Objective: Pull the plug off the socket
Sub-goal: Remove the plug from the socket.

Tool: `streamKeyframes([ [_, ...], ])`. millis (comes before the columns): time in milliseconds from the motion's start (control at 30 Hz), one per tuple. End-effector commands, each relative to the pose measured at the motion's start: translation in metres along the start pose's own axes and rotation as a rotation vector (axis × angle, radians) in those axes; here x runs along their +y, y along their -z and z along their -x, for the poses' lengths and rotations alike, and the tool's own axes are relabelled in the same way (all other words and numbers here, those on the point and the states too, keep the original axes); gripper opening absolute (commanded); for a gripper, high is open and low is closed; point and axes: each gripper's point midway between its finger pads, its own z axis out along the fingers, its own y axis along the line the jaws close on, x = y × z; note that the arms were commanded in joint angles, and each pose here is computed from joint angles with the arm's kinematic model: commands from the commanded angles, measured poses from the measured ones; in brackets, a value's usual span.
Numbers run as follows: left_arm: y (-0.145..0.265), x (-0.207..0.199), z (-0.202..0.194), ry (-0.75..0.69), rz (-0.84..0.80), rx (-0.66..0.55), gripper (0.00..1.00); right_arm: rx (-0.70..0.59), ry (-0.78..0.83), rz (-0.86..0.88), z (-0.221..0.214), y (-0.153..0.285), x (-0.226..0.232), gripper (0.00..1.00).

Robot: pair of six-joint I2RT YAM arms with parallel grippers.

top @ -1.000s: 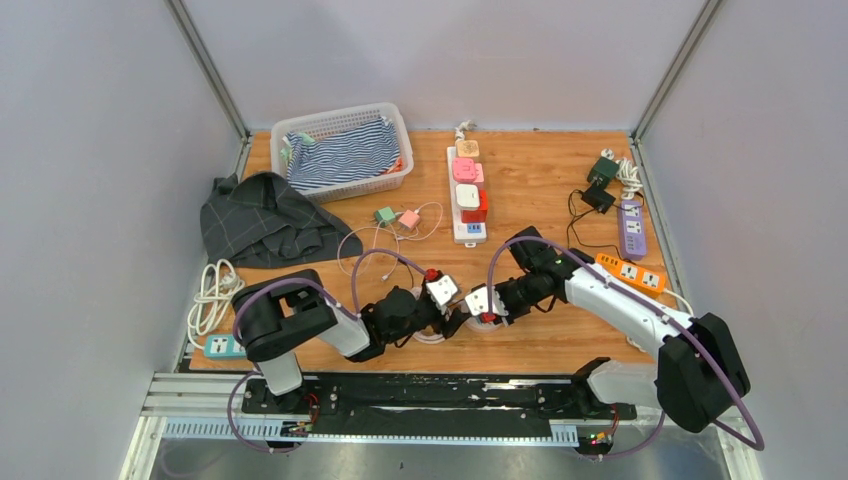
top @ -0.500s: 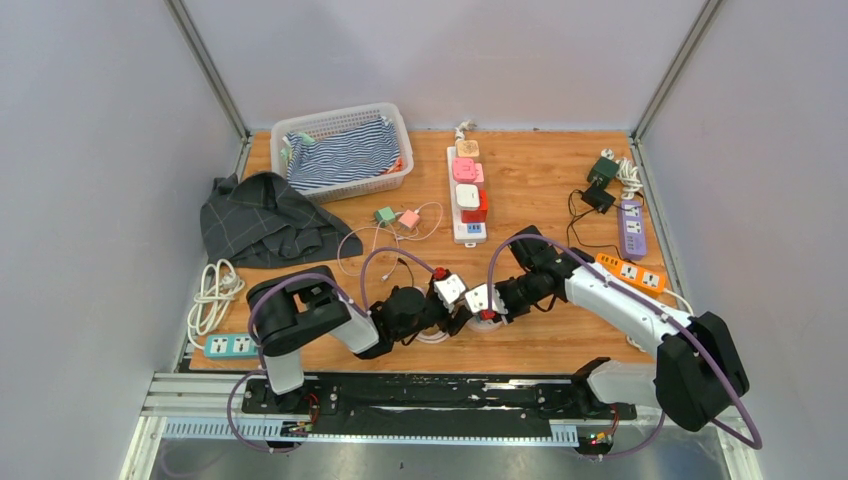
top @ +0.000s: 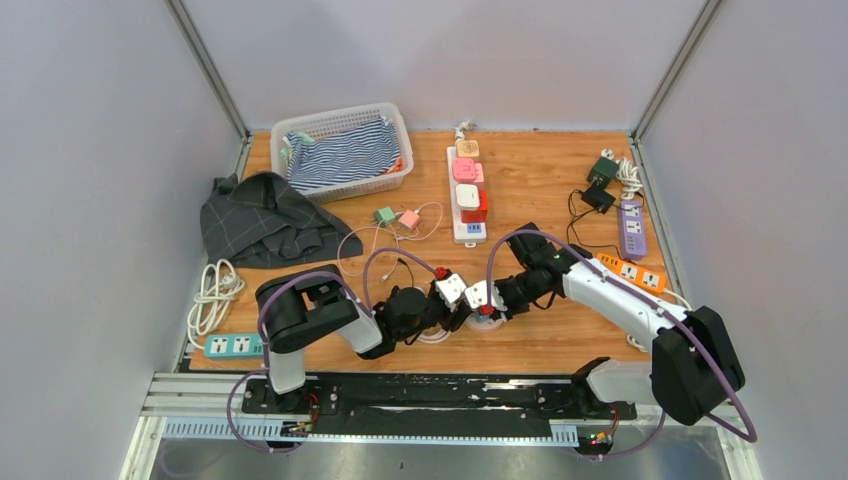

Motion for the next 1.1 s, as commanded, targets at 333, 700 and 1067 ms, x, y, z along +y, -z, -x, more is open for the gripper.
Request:
streamKeyframes([
  [333, 0.003, 0.003, -0.019, -0.021, 0.013, 0.039, 0.49, 0.036, -0.081, 0.049, -0.025, 0.001, 0.030, 0.00],
  [700, 0.004, -0.004, -0.020, -0.028, -0.017, 0.044, 0.49, -0.067, -0.046, 0.065, -0.019, 0.001, 0.038, 0.00],
  [1067, 0.005, -0.011, -0.017, -0.022, -0.049, 0.022, 0.51, 0.040, -0.053, 0.083, -0.032, -0.003, 0.038, 0.00],
])
